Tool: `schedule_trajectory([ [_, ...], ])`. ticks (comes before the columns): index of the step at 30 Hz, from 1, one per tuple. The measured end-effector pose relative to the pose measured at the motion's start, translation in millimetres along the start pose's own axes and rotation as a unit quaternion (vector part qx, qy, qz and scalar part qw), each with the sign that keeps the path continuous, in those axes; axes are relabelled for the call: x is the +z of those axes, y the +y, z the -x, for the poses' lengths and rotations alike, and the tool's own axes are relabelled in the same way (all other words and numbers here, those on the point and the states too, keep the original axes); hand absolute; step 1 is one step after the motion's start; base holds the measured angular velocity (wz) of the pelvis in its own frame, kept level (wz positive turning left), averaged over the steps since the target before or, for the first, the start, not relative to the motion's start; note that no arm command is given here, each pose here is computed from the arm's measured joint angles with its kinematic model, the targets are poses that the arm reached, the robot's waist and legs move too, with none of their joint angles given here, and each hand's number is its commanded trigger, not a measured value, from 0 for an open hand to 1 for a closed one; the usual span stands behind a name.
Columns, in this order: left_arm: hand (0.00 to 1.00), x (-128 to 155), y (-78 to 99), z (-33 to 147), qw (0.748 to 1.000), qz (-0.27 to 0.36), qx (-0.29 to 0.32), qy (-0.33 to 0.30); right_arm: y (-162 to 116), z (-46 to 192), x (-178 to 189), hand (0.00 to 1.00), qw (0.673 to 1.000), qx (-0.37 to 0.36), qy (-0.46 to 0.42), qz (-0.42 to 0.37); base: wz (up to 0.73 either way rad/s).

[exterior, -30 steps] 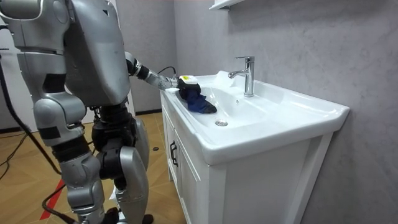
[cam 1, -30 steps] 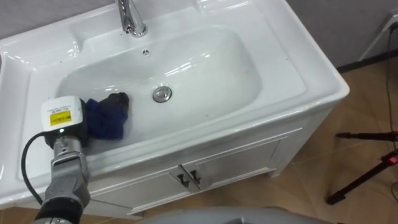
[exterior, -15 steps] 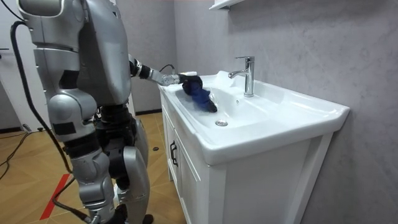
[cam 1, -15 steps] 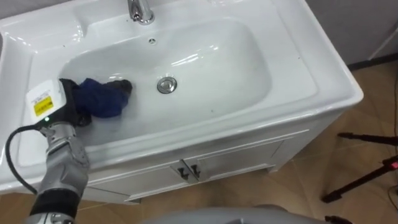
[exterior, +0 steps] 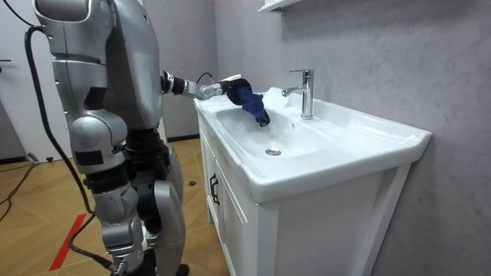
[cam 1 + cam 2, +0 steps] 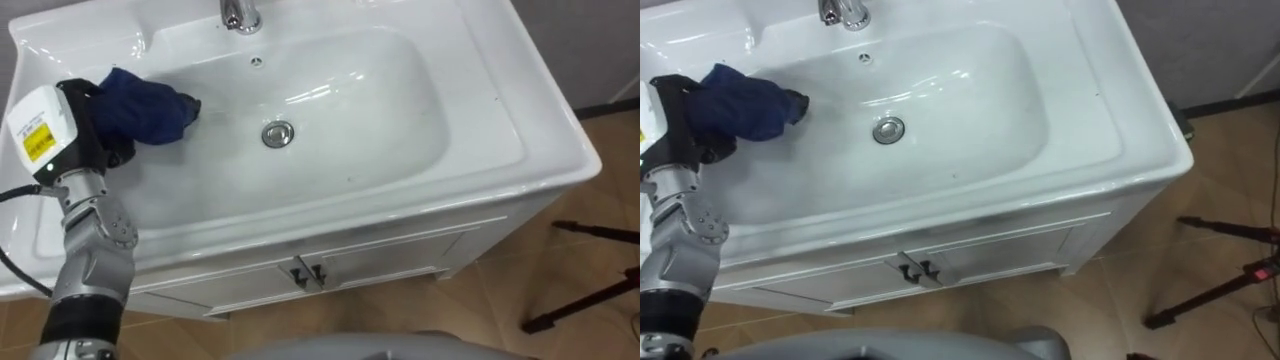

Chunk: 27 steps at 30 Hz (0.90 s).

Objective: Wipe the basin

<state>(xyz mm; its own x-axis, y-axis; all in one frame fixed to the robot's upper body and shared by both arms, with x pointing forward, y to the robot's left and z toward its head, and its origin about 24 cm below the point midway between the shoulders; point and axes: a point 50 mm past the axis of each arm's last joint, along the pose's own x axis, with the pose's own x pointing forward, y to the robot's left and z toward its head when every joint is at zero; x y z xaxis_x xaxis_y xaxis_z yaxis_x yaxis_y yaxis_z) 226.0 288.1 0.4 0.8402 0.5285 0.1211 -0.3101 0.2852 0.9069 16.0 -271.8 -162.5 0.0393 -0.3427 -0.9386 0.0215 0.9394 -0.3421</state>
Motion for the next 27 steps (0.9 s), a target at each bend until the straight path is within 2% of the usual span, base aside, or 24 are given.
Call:
schedule_trajectory([
  [9, 1.0, -14, 18.8, -8.1, 0.999, 0.009, 0.043, 0.032, 2, 0, -9, 0.0, 1.0, 0.02, 0.01, 0.004, -0.01],
  [14, 1.0, -8, 30.9, -12.6, 0.997, 0.019, 0.071, 0.023, 2, 0, -9, 0.0, 1.0, 0.024, 0.008, 0.004, -0.01],
  [19, 1.0, -9, 31.8, -11.9, 0.996, 0.021, 0.079, 0.024, 2, 0, -9, 0.0, 1.0, 0.021, 0.008, 0.004, -0.02],
  [27, 1.0, -37, 38.9, -1.8, 0.992, 0.026, 0.095, 0.078, -1, 0, -12, 0.0, 1.0, 0.006, 0.011, 0.01, 0.01],
])
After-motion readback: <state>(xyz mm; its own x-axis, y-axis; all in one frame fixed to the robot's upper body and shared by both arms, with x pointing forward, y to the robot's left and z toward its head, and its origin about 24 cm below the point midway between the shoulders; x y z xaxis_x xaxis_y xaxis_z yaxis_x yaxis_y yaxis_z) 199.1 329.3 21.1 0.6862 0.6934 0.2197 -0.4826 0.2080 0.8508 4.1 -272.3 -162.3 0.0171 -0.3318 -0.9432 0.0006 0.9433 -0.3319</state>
